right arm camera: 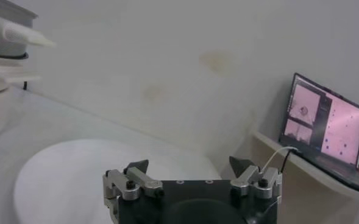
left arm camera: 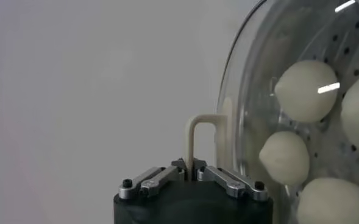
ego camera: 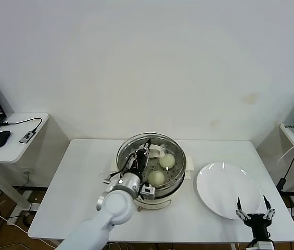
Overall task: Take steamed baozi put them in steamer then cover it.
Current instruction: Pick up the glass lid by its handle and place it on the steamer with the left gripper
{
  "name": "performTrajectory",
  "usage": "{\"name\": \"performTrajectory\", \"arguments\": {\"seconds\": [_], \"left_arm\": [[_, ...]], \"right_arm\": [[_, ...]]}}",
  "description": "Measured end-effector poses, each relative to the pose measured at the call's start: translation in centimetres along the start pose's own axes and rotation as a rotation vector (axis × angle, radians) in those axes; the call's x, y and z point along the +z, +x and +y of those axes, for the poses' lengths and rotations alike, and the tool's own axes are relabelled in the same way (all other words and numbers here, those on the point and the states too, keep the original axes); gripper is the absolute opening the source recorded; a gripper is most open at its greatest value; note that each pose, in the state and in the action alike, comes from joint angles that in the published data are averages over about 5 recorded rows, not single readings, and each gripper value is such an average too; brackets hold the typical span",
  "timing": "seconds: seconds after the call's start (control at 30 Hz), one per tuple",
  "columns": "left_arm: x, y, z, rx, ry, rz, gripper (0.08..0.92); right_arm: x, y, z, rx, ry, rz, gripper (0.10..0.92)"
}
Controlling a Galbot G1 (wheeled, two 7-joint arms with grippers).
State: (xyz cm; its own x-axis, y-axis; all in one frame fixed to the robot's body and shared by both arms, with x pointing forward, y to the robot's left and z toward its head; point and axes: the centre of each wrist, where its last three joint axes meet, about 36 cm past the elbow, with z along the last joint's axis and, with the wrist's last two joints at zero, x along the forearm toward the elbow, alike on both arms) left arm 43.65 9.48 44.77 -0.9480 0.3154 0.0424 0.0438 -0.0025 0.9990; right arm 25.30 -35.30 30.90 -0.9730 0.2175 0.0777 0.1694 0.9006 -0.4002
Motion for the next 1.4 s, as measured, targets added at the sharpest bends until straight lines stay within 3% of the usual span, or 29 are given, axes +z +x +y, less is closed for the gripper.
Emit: {"name": "performTrajectory", "arguments": {"seconds": [1.4], "left_arm": [[-0.8, -0.8, -1.9, 0.02, 0.017, 0.008, 0.14]], "right_arm": [[0.4, 0.1, 0.5, -0.018, 0.0, 0.005, 0.823]]}}
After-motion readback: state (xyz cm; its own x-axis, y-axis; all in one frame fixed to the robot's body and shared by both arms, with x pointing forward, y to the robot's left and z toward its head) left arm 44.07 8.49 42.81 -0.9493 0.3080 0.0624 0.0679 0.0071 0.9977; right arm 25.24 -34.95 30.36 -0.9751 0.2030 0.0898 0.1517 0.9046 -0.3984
